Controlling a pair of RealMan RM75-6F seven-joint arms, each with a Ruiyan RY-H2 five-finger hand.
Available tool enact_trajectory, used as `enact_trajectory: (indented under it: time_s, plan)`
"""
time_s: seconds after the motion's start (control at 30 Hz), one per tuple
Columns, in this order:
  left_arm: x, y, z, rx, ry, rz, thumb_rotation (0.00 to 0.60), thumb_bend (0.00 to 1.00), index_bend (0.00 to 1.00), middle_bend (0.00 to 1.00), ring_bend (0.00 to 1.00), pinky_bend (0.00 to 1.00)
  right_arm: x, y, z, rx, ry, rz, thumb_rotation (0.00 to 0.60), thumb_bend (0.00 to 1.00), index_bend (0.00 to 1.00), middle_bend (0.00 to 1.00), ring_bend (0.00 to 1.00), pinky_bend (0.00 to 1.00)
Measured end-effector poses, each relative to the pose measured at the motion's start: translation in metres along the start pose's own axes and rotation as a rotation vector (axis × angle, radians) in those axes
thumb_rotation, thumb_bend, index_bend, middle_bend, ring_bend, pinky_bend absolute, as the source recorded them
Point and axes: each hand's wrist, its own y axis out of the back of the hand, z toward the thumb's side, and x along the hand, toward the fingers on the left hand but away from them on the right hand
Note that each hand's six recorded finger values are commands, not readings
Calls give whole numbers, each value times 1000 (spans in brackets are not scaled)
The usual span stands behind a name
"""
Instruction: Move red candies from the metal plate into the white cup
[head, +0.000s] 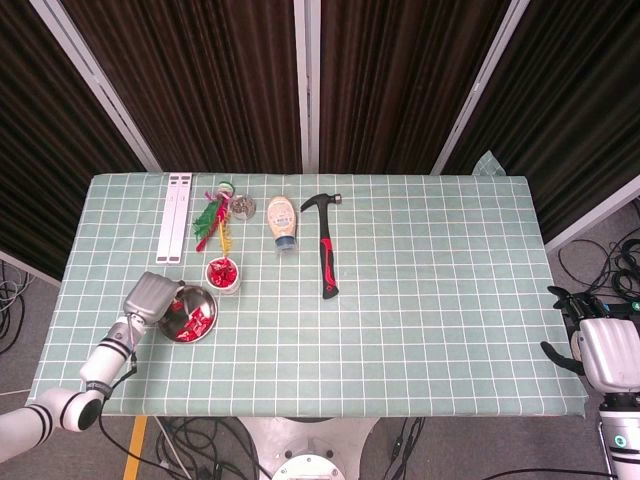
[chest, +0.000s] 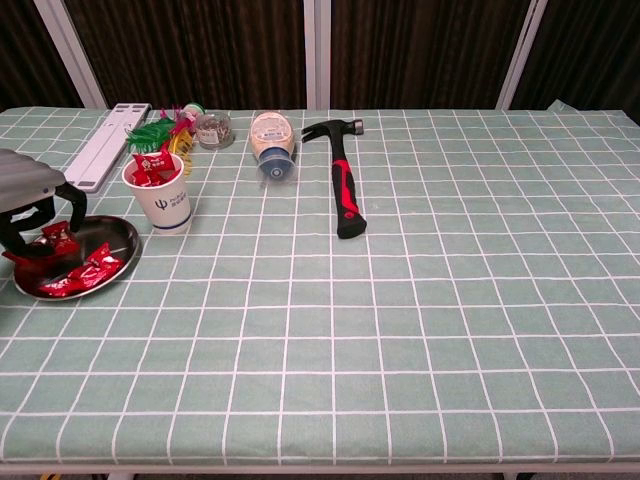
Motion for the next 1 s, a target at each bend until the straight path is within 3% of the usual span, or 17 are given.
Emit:
enact_trajectory:
  time_s: [0.3,0.8,1.0]
  plan:
    - [3,-5,4,24,-4,-18,600,309,538,938,919,1000,-1,0,0,0,0,1,600,89,196,378,248,570]
    - [5,-10,5,-1,-1,-24,600,450,659,955,924,1000,-1,0,0,0,1,2,600,88,196,381,248,573]
    - [1,-7,8,-31,-11,-3,600,456,669,958,926,1000,-1,1,1,1,4,0,600,89,196,381,248,574]
